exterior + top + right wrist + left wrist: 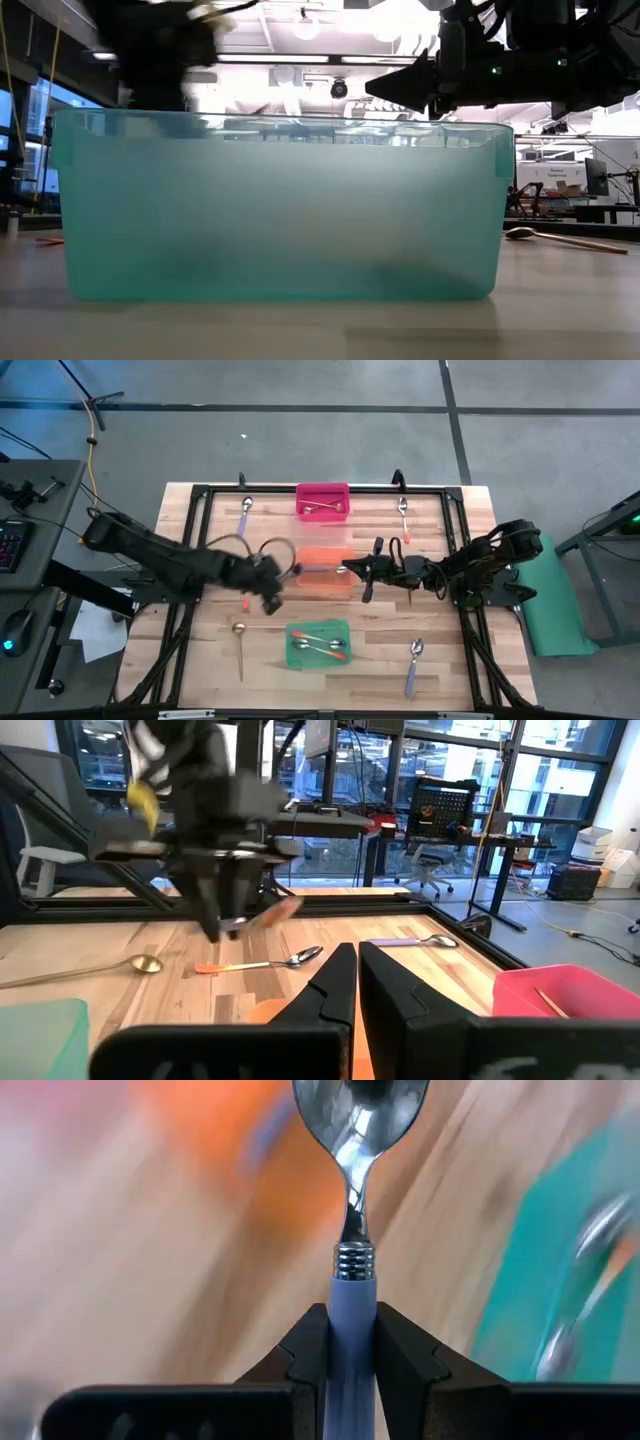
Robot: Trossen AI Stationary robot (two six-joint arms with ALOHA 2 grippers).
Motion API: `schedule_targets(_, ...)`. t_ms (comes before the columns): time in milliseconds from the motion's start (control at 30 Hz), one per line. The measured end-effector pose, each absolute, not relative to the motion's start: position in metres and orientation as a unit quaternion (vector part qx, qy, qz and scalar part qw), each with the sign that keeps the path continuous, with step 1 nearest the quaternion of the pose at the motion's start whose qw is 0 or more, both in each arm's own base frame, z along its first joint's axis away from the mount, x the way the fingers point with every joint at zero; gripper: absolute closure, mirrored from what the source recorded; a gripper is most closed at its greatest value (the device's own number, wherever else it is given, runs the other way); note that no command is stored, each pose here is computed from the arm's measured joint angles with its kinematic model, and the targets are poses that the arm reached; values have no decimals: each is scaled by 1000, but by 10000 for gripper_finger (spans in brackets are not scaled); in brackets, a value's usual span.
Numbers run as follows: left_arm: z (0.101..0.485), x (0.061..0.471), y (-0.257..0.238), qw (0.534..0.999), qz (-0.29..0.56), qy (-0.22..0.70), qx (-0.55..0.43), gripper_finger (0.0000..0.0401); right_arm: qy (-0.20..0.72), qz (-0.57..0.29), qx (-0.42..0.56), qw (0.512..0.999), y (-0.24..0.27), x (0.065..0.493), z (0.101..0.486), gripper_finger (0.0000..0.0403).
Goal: Sort silverware by color (type)
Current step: Put the bottom left violet spoon into the orange bin
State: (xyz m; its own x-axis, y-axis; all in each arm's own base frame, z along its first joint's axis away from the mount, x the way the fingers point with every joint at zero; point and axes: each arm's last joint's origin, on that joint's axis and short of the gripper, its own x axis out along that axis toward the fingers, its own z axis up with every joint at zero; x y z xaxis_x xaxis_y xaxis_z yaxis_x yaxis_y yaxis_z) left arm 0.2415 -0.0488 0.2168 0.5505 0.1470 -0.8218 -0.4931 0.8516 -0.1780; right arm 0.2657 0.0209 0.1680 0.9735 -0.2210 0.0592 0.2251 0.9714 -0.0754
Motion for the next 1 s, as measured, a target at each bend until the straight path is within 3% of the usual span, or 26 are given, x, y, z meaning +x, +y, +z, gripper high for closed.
schedule_targets(200, 218, 283, -10, 917, 131, 341, -160, 357, -23, -121, -42, 991, 16, 265, 167, 403)
schedule_targets(433, 217, 309, 23, 918, 126, 359, -111, 357, -20, -124, -50, 991, 15, 251, 160, 403)
schedule_targets(733, 200, 347, 45, 906, 98, 407, -68, 357, -70, -191, 1, 979, 14, 199, 149, 403)
schedule_targets(1000, 175, 369, 52, 883, 75, 461, -49, 357, -65, -200, -5, 978, 16, 199, 149, 403)
